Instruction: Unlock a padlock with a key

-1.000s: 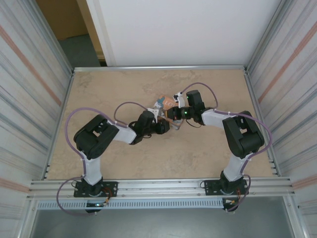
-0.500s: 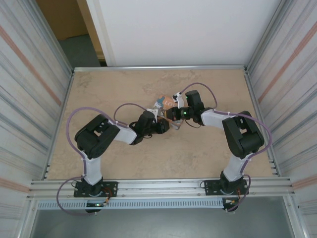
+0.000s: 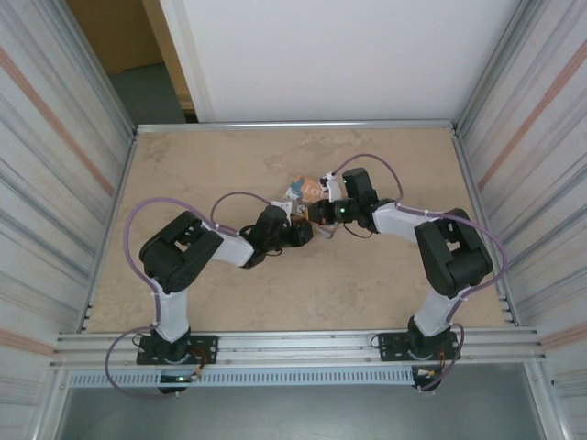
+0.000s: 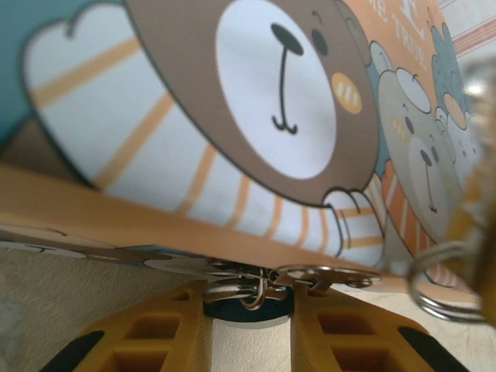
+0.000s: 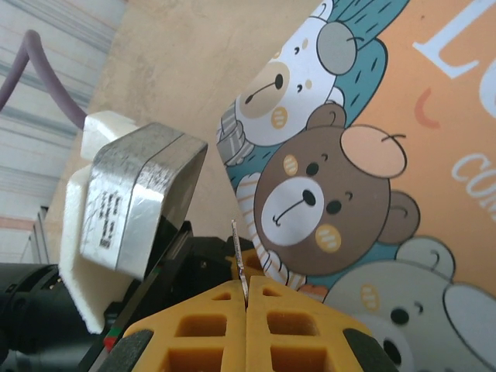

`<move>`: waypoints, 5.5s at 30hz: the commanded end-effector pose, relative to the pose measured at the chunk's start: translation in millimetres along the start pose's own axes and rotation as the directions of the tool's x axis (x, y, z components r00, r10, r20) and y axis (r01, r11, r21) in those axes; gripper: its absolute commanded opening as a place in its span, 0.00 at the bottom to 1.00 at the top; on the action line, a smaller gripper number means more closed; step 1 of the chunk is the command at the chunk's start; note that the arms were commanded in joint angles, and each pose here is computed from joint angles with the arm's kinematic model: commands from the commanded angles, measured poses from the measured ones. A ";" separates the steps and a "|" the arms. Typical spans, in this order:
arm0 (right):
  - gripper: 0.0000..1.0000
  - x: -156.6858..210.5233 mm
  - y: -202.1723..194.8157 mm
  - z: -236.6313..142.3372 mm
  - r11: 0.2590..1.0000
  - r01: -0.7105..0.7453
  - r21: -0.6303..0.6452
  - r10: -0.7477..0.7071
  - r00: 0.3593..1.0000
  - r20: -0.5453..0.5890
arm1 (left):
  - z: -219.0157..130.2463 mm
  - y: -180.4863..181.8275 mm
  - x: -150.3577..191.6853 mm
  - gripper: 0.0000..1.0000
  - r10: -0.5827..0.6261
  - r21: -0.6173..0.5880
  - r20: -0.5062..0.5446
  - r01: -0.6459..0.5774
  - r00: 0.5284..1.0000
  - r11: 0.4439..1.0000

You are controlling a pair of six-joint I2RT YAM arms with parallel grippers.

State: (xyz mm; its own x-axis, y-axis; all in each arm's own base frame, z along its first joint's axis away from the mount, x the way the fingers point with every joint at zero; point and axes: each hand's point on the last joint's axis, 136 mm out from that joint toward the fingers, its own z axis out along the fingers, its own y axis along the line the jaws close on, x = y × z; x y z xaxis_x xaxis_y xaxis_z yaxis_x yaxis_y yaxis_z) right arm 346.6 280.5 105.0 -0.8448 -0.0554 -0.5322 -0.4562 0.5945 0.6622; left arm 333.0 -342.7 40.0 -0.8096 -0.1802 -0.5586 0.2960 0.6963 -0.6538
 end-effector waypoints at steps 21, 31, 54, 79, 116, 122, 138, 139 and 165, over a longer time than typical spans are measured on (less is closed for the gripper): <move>0.00 65.3 13.0 -102.7 0.930 0.256 0.265 -0.267 0.964 0.006 | -29.7 -38.0 6.7 0.23 -0.259 0.010 -0.140 0.263 0.956 0.965; 0.00 110.8 12.5 -96.1 0.897 0.323 0.302 -0.325 0.945 -0.044 | -35.7 -49.8 9.6 0.23 -0.324 0.027 -0.191 0.335 0.926 0.942; 0.00 129.3 -4.5 -48.1 0.768 0.508 0.389 -0.490 0.858 -0.154 | -44.5 -62.6 12.3 0.23 -0.351 0.039 -0.240 0.371 0.905 0.928; 0.00 99.6 -3.9 -35.3 0.718 0.549 0.427 -0.558 0.821 -0.117 | -50.3 -69.5 9.8 0.23 -0.347 0.038 -0.242 0.366 0.906 0.930; 0.00 85.2 -6.9 -38.3 0.748 0.478 0.461 -0.540 0.842 0.003 | -48.7 -75.4 10.4 0.22 -0.363 0.056 -0.249 0.387 0.898 0.920; 0.00 77.9 0.0 -41.7 0.773 0.463 0.433 -0.538 0.841 0.063 | -48.7 -78.7 9.3 0.22 -0.365 0.062 -0.256 0.392 0.895 0.918; 0.00 54.4 8.6 -44.8 0.787 0.481 0.386 -0.560 0.819 0.122 | -52.5 -87.9 13.0 0.22 -0.350 0.068 -0.297 0.385 0.888 0.920; 0.00 52.6 9.1 -44.8 0.787 0.484 0.382 -0.562 0.818 0.122 | -52.7 -87.1 13.8 0.22 -0.349 0.065 -0.298 0.384 0.888 0.921; 0.00 31.5 24.9 -37.1 0.859 0.475 0.193 -0.506 0.846 0.168 | -50.2 -83.0 24.3 0.22 -0.339 0.043 -0.316 0.370 0.886 0.928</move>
State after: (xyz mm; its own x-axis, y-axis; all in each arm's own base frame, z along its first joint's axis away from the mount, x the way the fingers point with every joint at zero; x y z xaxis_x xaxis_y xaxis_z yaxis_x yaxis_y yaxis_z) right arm 273.5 241.0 72.6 -0.5444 -0.3121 -0.7786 -0.6942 0.6886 0.2094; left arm 288.6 -349.6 83.4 -0.9471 -0.2917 -0.1339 -0.0730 0.6018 -0.7953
